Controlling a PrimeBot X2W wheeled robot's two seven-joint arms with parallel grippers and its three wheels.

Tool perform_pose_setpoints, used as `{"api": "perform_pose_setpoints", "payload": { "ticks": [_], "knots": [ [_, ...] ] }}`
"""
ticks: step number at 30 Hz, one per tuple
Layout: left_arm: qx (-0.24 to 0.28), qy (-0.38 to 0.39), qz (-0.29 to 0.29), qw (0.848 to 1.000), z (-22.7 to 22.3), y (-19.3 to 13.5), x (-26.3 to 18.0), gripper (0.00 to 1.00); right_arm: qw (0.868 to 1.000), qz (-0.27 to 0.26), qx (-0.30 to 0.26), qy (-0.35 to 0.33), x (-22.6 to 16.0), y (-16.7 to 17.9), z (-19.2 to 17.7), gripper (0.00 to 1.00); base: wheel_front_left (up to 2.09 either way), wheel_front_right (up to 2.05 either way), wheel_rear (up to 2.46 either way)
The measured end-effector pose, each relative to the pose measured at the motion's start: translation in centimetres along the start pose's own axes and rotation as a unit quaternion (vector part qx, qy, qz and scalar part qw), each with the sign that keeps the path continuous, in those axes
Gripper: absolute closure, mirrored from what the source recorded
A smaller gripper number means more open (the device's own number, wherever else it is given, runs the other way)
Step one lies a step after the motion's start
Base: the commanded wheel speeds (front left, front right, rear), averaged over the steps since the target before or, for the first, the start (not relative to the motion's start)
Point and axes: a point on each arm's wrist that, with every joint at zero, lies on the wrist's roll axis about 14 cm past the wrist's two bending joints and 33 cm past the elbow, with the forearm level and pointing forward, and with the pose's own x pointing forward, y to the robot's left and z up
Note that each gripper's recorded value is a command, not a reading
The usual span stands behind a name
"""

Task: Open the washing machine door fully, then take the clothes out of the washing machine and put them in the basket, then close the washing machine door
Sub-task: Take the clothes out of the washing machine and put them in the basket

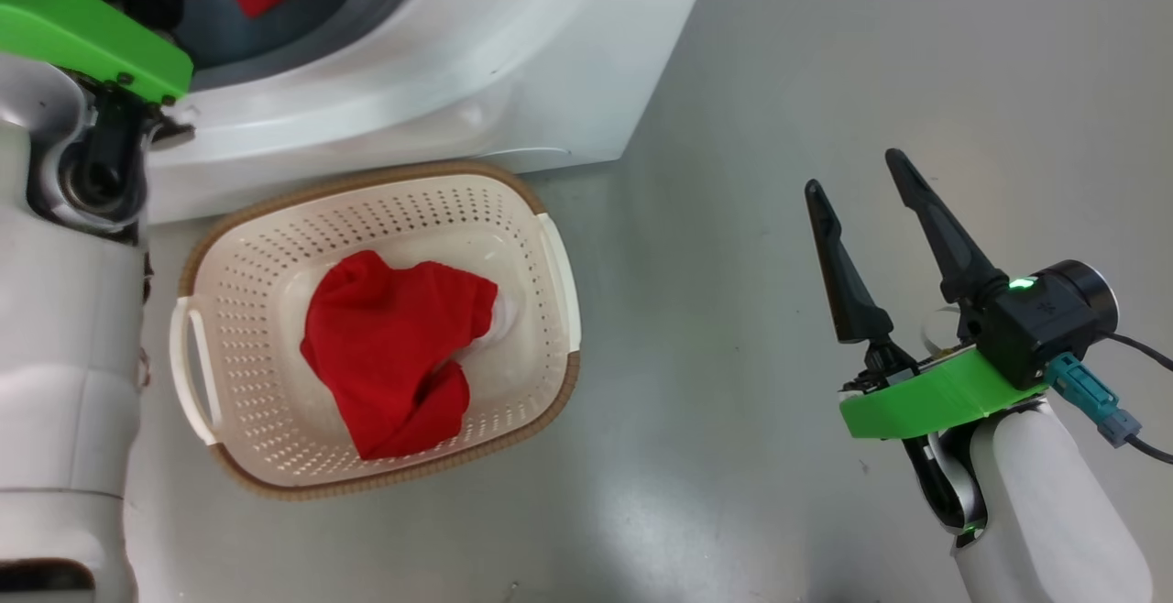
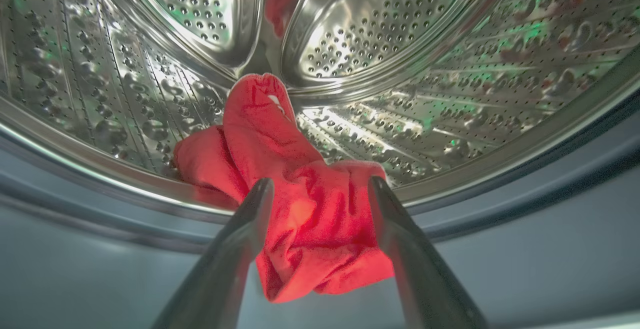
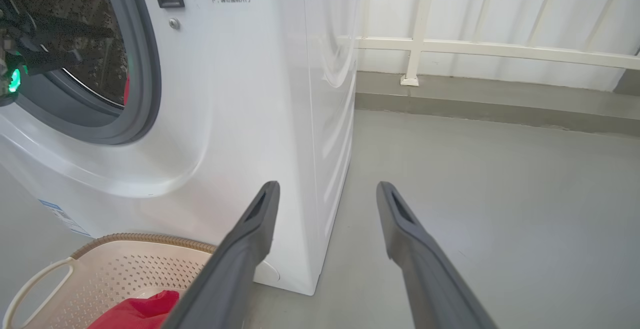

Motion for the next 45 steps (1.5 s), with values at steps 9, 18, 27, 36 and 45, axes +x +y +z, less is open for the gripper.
{"api": "perform_pose_setpoints", "payload": {
  "ticks": [9, 18, 27, 36, 45],
  "knots": [
    [0.033, 0.107, 0.03, 0.993, -4.8, 1.3, 1.2, 0.0, 1.0, -0.008, 0.003, 0.012, -0.9, -0.6, -0.4, 0.0, 0.0, 0.0, 0.0],
    [0.063, 0.141, 0.034, 0.987, -6.3, 1.1, 1.6, 0.0, 1.0, -0.018, 0.006, 0.008, -1.6, -1.2, 0.2, 0.0, 0.0, 0.0, 0.0],
    [0.087, 0.17, 0.038, 0.981, -7.9, 1.5, 1.8, 0.35, 1.0, -0.026, 0.008, 0.008, -1.9, -1.7, 0.2, 0.0, 0.0, 0.0, 0.0],
    [0.128, 0.132, 0.03, 0.983, -6.4, 1.4, 2.0, 1.0, 1.0, -0.028, 0.009, 0.006, -1.7, -1.9, 0.2, 0.0, 0.0, 0.0, 0.0],
    [0.173, 0.056, 0.02, 0.983, -3.0, 1.1, 1.4, 1.0, 1.0, -0.015, 0.014, -0.001, -1.1, -0.9, 0.5, 0.0, 0.0, 0.0, 0.0]
  ]
}}
